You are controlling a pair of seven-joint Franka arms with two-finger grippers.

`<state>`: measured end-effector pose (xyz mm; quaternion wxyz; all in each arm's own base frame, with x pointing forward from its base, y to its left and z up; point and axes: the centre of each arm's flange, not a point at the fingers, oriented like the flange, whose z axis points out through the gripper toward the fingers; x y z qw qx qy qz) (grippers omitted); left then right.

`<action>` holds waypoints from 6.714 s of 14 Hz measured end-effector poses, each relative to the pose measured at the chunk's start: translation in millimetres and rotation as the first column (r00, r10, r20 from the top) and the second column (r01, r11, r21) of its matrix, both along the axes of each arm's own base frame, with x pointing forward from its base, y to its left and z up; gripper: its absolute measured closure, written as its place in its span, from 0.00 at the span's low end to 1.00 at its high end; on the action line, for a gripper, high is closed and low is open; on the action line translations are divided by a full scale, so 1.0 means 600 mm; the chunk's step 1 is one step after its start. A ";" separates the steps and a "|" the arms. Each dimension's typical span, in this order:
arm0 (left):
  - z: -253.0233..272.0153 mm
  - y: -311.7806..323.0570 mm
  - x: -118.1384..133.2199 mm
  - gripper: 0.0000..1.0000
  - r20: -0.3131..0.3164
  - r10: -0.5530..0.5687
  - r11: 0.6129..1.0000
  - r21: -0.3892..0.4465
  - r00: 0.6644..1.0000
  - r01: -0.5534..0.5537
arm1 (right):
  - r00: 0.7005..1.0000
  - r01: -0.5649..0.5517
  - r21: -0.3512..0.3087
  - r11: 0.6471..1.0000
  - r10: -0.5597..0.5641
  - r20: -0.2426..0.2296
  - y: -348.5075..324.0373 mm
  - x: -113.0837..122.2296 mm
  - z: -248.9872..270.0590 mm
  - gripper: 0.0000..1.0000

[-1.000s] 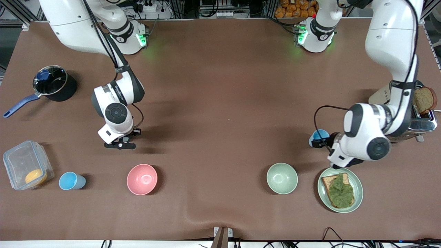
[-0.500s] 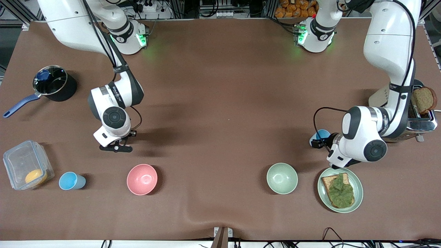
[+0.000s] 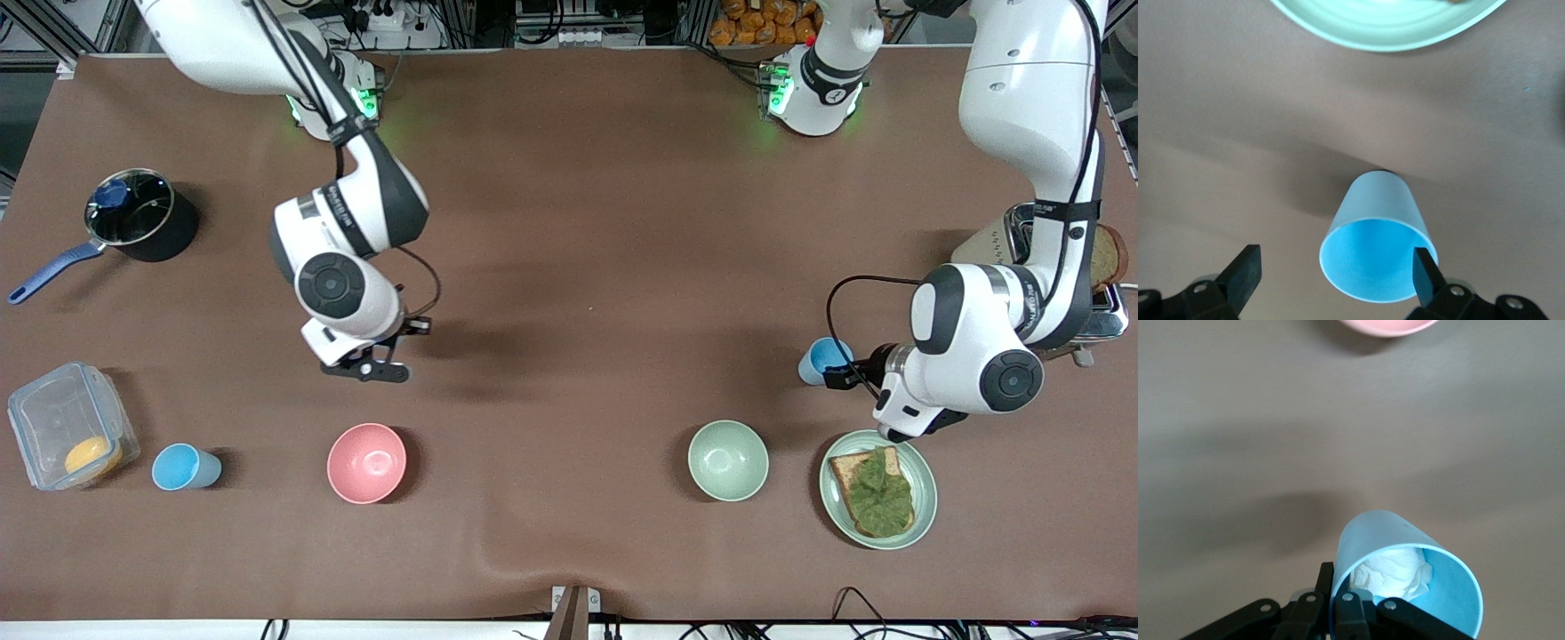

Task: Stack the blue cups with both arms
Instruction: 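Lift the blue cup with the right gripper and carry it toward the table center, then set the cup down with the right gripper while the left gripper carries its cup, then lower the left gripper's cup into the standing cup while the right gripper withdraws, then open the left gripper and lift it off the stacked cups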

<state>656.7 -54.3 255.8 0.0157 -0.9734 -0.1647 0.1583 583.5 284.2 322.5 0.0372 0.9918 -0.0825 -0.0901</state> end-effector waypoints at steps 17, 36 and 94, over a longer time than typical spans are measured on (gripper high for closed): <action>-0.017 -0.017 0.000 0.97 -0.010 0.116 0.992 0.045 0.993 -0.116 | 0.946 0.316 0.220 0.923 -0.323 -0.005 0.270 -0.049 -0.136 0.97; 0.135 -0.342 -0.058 0.97 0.053 0.193 0.980 -0.062 0.980 -0.190 | 0.992 0.087 0.125 0.988 -0.098 0.082 -0.122 0.115 0.205 0.00; 0.169 -0.654 -0.138 0.00 0.282 0.179 0.979 -0.143 0.943 -0.143 | 0.950 -0.189 0.069 0.980 0.165 0.265 -0.453 -0.045 0.469 0.00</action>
